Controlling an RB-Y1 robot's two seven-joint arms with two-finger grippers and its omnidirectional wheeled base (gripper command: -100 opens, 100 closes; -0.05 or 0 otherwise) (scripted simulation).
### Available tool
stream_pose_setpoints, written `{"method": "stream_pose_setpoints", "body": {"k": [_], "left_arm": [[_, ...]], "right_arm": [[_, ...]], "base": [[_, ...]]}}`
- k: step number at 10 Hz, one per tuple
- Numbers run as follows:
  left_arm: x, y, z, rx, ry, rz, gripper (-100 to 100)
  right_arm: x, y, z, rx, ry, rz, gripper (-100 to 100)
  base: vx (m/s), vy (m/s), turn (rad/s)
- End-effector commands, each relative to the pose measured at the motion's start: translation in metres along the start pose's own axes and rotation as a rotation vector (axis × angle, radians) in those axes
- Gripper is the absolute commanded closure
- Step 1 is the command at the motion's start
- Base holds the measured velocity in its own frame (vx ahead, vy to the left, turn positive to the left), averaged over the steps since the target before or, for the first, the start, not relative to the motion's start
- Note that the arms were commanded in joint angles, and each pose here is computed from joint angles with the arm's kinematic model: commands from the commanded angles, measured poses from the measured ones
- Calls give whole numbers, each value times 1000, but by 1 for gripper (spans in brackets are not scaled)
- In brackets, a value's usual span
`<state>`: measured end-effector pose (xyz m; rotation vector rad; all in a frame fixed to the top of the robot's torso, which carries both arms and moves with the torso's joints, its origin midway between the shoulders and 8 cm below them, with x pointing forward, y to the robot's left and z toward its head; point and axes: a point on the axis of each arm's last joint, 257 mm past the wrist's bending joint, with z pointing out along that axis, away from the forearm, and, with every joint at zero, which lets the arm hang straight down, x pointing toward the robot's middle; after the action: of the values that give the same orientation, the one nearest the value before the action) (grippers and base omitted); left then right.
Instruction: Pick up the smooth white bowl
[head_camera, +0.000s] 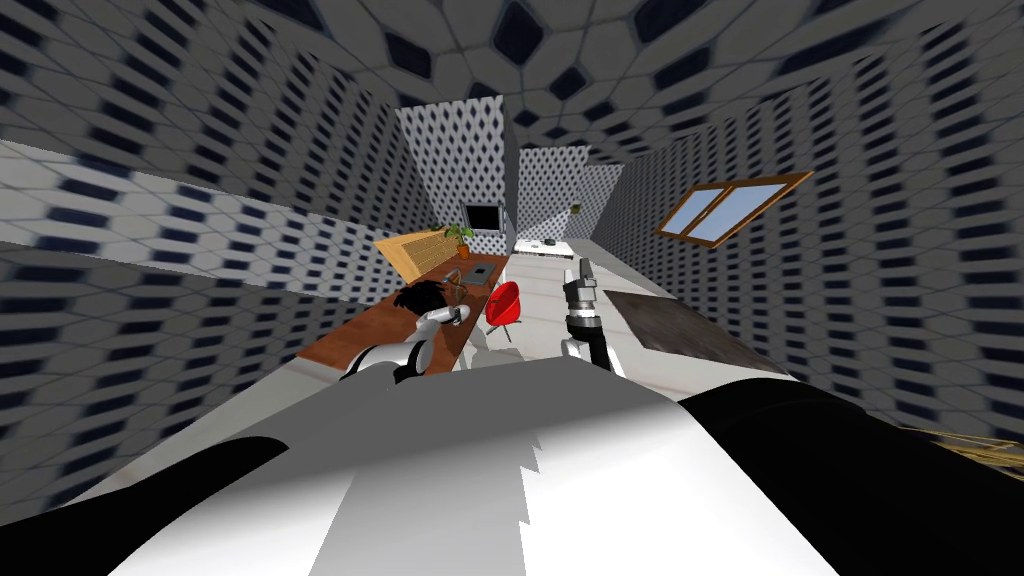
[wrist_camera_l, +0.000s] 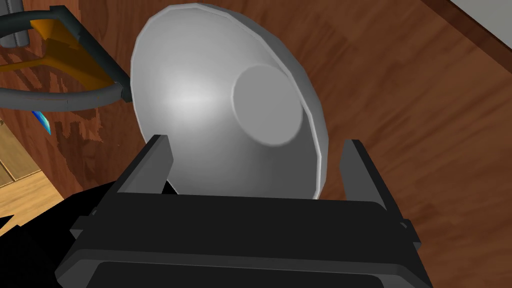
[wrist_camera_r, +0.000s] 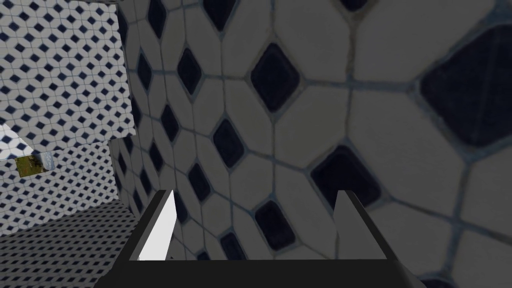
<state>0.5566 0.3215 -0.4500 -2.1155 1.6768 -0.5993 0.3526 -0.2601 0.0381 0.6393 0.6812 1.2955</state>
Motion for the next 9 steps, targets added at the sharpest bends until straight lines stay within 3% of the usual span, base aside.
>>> {"method": "stream_pose_setpoints", "body": {"k": [1,5,8,9], "left_arm": [[7,-9,0,12,6,7,-100],[-3,26,7,-59,-12,-5,-100],[-2,22,6,-52,-9,-6,-100],[-2,21,6,-50,-9,-4,100]], "right_arm": [[0,0,0,0,0,0,0],[0,0,0,0,0,0,0],[0,0,0,0,0,0,0],[0,0,0,0,0,0,0]], "base": [[-20,8,-7],[0,0,0],[0,0,0],[0,0,0]]}}
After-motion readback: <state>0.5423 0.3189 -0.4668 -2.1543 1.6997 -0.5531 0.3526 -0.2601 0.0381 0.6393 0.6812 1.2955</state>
